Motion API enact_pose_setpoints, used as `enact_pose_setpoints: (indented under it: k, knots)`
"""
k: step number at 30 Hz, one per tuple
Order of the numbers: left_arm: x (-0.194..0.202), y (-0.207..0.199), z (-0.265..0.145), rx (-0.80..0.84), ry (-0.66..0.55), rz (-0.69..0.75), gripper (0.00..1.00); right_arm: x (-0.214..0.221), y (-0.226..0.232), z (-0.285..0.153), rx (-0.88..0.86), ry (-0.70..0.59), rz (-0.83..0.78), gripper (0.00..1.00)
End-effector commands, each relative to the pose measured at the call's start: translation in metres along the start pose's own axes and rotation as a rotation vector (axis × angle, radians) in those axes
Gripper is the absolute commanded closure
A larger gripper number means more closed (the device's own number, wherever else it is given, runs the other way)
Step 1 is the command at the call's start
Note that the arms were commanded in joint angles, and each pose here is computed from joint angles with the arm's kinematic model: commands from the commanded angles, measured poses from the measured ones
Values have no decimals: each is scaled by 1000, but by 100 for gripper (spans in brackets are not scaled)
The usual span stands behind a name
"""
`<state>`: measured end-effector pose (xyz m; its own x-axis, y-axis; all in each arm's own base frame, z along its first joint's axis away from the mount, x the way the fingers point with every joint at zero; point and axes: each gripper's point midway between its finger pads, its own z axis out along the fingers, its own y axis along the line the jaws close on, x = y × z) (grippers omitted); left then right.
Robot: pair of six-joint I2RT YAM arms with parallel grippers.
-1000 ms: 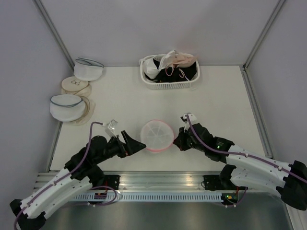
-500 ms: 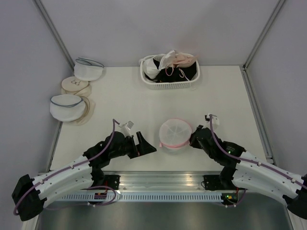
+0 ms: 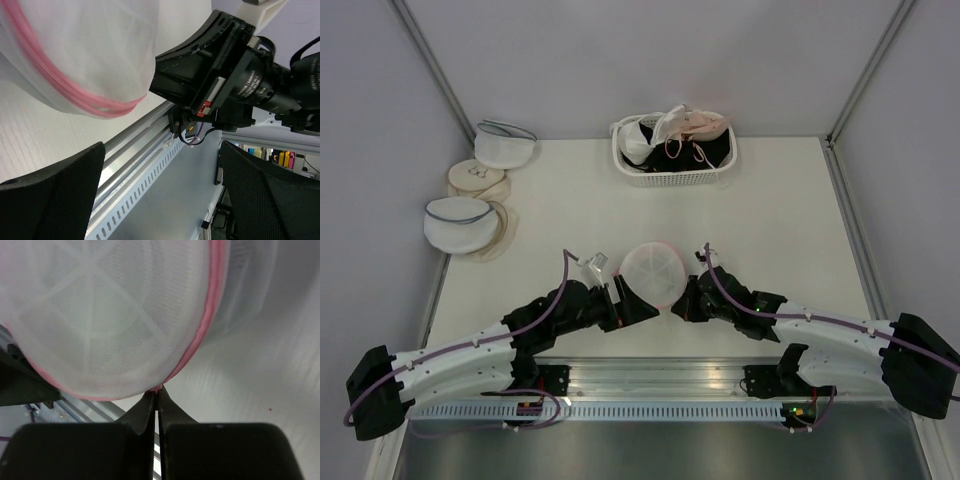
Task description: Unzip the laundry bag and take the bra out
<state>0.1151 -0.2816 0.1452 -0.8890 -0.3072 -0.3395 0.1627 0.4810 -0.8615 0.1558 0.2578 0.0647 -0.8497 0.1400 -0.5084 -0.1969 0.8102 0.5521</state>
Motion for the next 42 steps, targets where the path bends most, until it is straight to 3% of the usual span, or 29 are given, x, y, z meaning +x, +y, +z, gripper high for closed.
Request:
enact_pose_setpoints:
  k: [1, 5, 16, 23, 24, 27, 28, 30, 31, 33, 37, 42]
  knots:
    - [-14, -28, 6, 49, -54, -51, 0, -27, 56, -3, -208, -72, -27, 100]
    - [-9, -23, 12, 19, -40, -56, 0, -21, 77, -6, -318, -36, -59, 99]
    - [-57, 14, 11, -130, -331, -82, 0, 16, 96, -19, -434, 88, -248, 100]
    - [-54, 19, 27, -183, -300, -46, 3, 19, 107, -26, -494, 76, -292, 99]
    - [-54, 16, 32, -170, -298, -45, 6, 18, 107, -25, -497, 71, -292, 99]
    - [-50, 12, 40, -129, -282, -33, 28, 18, 105, -20, -475, 72, -297, 100]
    - [-50, 11, 41, -124, -279, -33, 44, 18, 102, -18, -458, 70, -293, 99]
    - [-50, 10, 42, -120, -279, -24, 64, 18, 100, -17, -439, 77, -292, 100]
    - [-51, 11, 43, -127, -283, -23, 82, 17, 96, -14, -417, 73, -291, 100]
    - [-55, 14, 41, -157, -297, -17, 98, 17, 90, -15, -381, 80, -300, 100]
    - [-63, 18, 36, -202, -331, 10, 98, 15, 70, -15, -257, 100, -322, 100]
    - [-69, 18, 32, -217, -336, 77, 98, -8, 3, -22, 163, 60, -349, 100]
